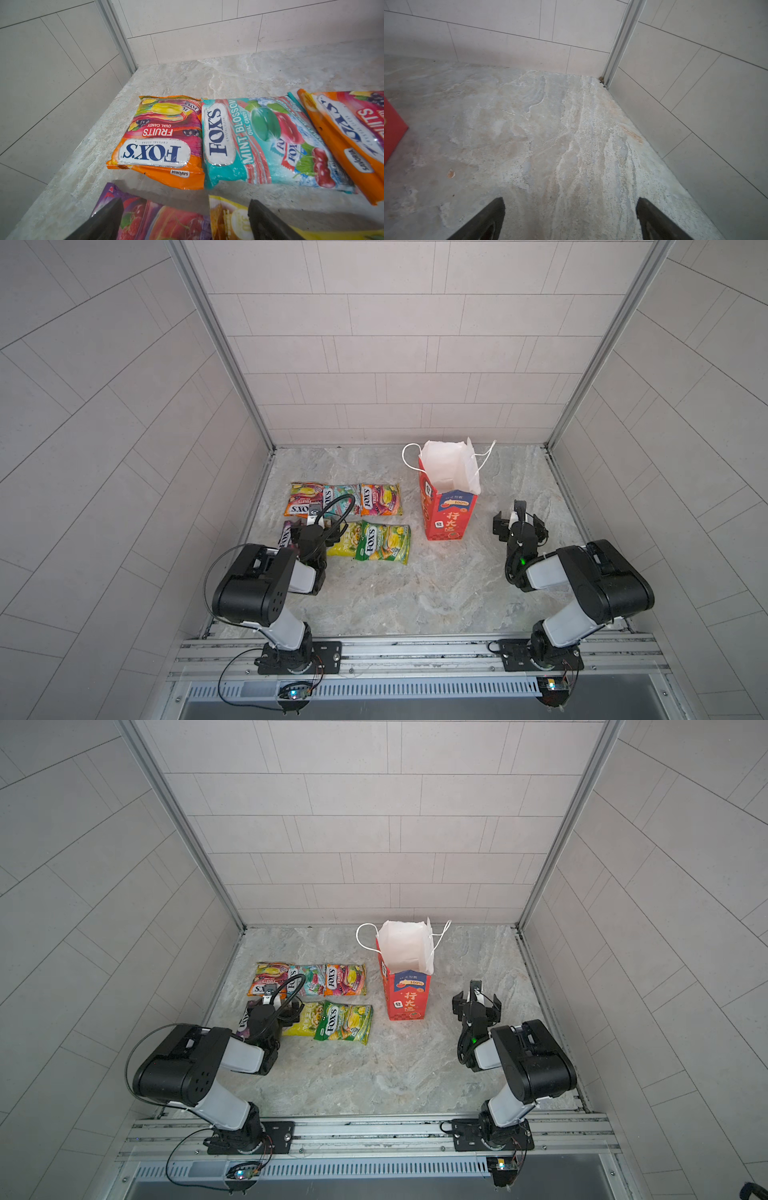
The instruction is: Take the snacks out of the paper bag
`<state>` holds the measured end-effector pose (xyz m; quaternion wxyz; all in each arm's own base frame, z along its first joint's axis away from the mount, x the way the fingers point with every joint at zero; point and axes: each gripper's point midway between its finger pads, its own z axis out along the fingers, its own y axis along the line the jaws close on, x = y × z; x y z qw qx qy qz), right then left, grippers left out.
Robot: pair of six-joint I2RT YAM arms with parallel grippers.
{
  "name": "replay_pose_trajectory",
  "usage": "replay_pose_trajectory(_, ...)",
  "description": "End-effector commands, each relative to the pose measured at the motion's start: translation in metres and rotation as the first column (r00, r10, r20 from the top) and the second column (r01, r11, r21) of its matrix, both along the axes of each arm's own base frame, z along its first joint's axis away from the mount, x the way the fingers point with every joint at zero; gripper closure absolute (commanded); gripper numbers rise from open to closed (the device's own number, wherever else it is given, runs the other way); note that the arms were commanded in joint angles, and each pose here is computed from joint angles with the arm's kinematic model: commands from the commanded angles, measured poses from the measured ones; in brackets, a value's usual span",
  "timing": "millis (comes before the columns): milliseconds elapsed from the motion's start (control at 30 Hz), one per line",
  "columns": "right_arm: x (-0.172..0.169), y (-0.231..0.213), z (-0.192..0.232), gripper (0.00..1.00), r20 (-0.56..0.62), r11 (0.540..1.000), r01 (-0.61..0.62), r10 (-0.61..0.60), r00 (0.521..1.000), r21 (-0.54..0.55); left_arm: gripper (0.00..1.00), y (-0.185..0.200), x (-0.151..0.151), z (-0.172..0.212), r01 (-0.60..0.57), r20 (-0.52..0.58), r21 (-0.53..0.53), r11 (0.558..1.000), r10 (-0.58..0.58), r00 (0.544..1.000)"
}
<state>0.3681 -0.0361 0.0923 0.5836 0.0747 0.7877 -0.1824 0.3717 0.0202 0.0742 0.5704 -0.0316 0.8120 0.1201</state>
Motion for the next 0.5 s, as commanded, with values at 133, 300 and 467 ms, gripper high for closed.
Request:
replay_pose_trajectory(133, 0.013, -0.012, 0.005, 0.01, -0.014, 0.998, 0.041, -0.040, 0.999, 0.039, 0.00, 0.011, 0.024, 0.009, -0.018, -0.037, -0.110, 0.994, 0.014, 0.999)
replay_pose_trajectory(300, 0.014, -0.006, 0.005, 0.01, -0.004, 1.000, 0.004, -0.004, 1.000, 0.014, 0.00, 0.001, 0.028, 0.011, 0.049, -0.012, -0.109, 0.993, -0.050, 0.999)
replay_pose_trajectory(467, 0.016, -0.007, 0.003, 0.01, -0.019, 1.000, 0.004, -0.003, 1.000, 0.025, 0.00, 0.001, 0.027, 0.010, 0.050, -0.017, -0.112, 0.992, -0.052, 0.999)
